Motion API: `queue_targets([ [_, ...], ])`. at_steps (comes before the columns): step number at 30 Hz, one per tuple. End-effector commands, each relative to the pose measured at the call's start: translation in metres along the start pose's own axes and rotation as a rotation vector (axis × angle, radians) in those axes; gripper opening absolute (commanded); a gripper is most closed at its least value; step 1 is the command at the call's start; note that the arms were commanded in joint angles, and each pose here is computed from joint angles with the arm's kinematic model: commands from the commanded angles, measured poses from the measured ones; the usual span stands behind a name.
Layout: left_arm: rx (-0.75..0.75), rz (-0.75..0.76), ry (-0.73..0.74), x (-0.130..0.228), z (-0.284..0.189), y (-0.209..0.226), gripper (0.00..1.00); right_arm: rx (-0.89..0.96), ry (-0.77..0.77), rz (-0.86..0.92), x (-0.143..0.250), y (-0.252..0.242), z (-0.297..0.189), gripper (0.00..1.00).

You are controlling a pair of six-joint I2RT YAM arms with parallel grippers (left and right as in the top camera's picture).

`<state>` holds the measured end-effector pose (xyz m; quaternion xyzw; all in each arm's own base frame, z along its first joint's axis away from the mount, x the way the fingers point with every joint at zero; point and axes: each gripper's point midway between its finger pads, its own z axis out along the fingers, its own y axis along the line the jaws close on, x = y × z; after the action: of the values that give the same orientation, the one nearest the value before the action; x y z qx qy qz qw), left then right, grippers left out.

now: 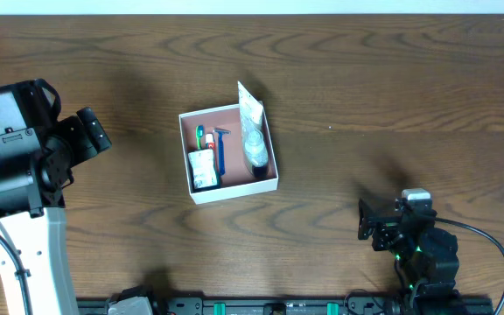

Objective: Pack container

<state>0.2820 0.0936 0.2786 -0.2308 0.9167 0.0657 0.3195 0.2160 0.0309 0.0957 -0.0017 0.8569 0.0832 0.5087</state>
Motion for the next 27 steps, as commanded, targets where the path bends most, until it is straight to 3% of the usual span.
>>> queue_targets([
  [1, 0.019, 0.006, -0.061, -0.002, -0.021, -0.004, 0.98, 0.003, -0.004, 0.02, 0.0, -0.001, 0.0, 0.99],
  [4, 0.029, 0.076, -0.131, 0.001, -0.047, -0.008, 0.98, 0.003, -0.004, 0.021, 0.0, -0.001, 0.0, 0.99],
  [7, 0.047, 0.197, -0.128, 0.029, -0.067, -0.011, 0.98, 0.003, -0.004, 0.021, 0.0, -0.001, 0.0, 0.99],
  [11, 0.073, 0.229, -0.143, 0.06, -0.07, -0.007, 0.98, 0.003, -0.004, 0.021, 0.0, -0.001, 0.0, 0.99],
  [27, 0.153, 0.128, -0.327, 0.158, 0.043, -0.005, 0.98, 0.003, -0.004, 0.021, 0.0, -0.001, 0.0, 0.99],
])
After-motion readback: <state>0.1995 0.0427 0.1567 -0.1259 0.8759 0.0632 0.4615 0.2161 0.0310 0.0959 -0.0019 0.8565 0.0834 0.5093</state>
